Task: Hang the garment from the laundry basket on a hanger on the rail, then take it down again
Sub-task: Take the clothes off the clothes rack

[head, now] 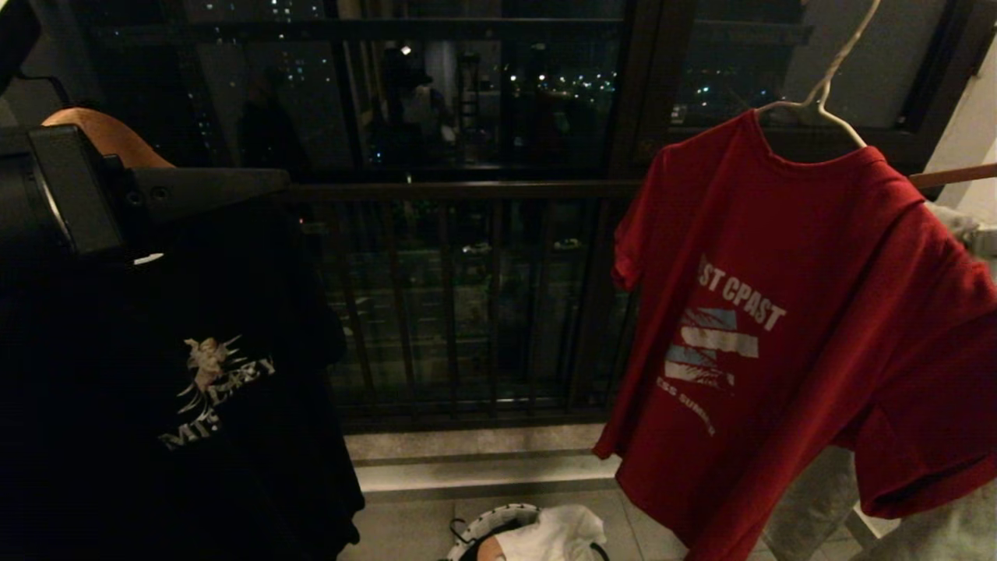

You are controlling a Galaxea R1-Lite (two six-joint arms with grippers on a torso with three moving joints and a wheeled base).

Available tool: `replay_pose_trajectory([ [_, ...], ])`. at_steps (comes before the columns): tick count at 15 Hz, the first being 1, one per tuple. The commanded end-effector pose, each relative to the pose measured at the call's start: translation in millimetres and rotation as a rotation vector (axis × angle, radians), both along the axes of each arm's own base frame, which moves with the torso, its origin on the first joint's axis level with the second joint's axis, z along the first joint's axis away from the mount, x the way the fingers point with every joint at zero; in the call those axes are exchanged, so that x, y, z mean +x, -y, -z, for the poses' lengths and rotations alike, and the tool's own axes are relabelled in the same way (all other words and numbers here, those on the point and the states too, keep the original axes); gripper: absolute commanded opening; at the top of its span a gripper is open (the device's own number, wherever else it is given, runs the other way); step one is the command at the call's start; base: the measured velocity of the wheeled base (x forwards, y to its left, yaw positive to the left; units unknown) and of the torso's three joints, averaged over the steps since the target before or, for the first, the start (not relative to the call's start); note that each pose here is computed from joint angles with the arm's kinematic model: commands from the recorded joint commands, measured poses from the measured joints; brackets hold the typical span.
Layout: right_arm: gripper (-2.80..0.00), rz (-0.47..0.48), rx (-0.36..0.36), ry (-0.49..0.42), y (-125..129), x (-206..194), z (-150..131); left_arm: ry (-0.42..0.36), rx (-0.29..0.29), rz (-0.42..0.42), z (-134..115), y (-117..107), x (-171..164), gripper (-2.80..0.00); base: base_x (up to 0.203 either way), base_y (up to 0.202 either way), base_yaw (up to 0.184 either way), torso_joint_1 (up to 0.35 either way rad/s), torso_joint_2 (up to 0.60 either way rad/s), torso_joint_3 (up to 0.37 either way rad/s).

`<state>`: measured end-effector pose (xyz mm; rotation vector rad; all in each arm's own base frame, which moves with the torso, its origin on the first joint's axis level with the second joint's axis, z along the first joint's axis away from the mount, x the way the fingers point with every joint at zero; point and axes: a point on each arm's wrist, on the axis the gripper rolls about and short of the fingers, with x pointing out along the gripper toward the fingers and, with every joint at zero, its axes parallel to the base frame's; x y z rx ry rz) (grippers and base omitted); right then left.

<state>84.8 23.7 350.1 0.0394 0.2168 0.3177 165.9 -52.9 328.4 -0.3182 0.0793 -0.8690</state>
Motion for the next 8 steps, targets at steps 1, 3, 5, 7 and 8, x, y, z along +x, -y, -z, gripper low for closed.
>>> replay_pose_trajectory([
  [1, -2.8, -0.001, 0.006, 0.019, 1.9, -7.8, -1.6, 0.001, -0.002, 0.003, -0.7, 0.0, 0.0, -2.8, 0.0, 0.0, 0.0, 0.0, 0.0, 0.0],
  [3, -2.8, -0.001, 0.008, 0.028, 2.7, -10.8, -2.3, 0.002, -0.002, 0.003, -0.7, 0.0, 0.0, -2.8, 0.0, 0.0, 0.0, 0.0, 0.0, 0.0],
  [5, -2.8, -0.001, 0.008, 0.029, 3.3, -13.1, -1.4, 0.0, -0.002, 0.004, -0.3, 0.2, 0.0, -2.8, 0.0, 0.0, 0.0, 0.0, 0.0, 0.0],
  [7, -2.8, -0.001, 0.009, 0.025, 3.5, -13.7, 0.3, -0.005, 0.0, 0.005, 1.5, 0.4, -0.1, -2.8, 0.0, 0.0, 0.0, 0.0, 0.0, 0.0],
  [8, -2.8, -0.001, 0.01, 0.028, 3.7, -14.3, 0.0, -0.006, 0.002, 0.006, 3.5, 0.1, -1.6, -2.8, 0.0, 0.0, 0.0, 0.0, 0.0, 0.0],
])
